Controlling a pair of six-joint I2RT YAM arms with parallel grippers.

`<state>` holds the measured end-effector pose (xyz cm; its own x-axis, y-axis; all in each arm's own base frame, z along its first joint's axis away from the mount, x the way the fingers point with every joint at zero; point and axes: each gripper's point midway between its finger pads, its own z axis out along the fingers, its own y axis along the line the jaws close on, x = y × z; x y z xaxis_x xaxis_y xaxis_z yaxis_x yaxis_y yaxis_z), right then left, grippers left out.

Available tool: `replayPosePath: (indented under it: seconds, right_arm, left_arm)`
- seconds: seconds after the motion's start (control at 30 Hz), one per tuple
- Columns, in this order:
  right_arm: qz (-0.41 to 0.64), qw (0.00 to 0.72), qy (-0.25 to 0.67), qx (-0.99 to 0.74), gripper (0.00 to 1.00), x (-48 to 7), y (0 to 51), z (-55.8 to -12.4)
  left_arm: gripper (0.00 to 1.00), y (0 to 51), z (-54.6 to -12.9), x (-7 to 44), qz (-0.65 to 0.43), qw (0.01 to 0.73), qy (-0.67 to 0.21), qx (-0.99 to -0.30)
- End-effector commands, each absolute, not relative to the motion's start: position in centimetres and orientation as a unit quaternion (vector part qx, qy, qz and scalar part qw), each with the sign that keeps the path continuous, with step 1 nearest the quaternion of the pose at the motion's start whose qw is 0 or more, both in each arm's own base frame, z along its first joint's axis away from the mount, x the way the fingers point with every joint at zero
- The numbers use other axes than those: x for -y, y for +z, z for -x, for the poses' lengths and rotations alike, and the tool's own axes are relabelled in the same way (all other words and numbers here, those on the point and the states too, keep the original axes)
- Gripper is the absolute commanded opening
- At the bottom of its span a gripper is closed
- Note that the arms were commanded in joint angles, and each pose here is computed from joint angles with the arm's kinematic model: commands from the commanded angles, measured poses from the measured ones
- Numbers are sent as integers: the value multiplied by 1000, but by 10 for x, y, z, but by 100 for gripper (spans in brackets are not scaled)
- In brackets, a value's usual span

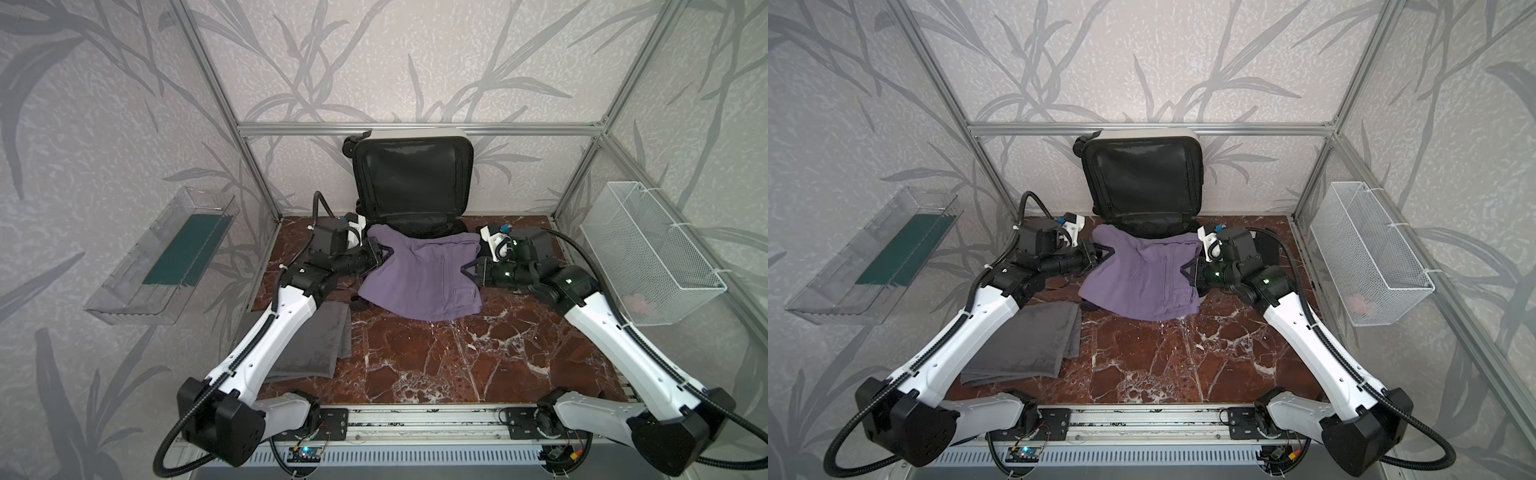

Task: Pack the luggage
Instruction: 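Lift the lavender jeans with both grippers and carry them over the suitcase, then lower the jeans into the suitcase and open both grippers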

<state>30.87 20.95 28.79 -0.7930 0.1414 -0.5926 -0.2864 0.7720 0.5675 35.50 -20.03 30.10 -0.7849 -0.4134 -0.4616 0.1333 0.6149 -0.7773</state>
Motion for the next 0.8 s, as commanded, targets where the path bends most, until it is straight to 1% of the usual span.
replayPosePath:
  seconds: [0.0,0.2,0.33,0.4,0.6,0.77]
  right_arm:
    - [46,359,336,-870,0,-209,307,-348]
    - [24,349,324,-879,0,-210,283,-410]
    - [15,335,311,-889,0,-212,258,-445]
    - [11,318,303,-898,0,-213,236,-459]
    - [6,279,274,-920,0,-209,179,-485]
    - [1,254,249,-935,0,-202,139,-496]
  left_arm:
    - [0,313,-389,190,66,365,-411,-833]
    - [0,274,-442,179,81,354,-380,-851]
    - [0,247,-470,179,86,341,-370,-860]
    - [0,235,-480,181,85,333,-366,-865]
    - [0,195,-497,182,79,312,-340,-883]
    - [0,167,-501,182,81,290,-326,-896]
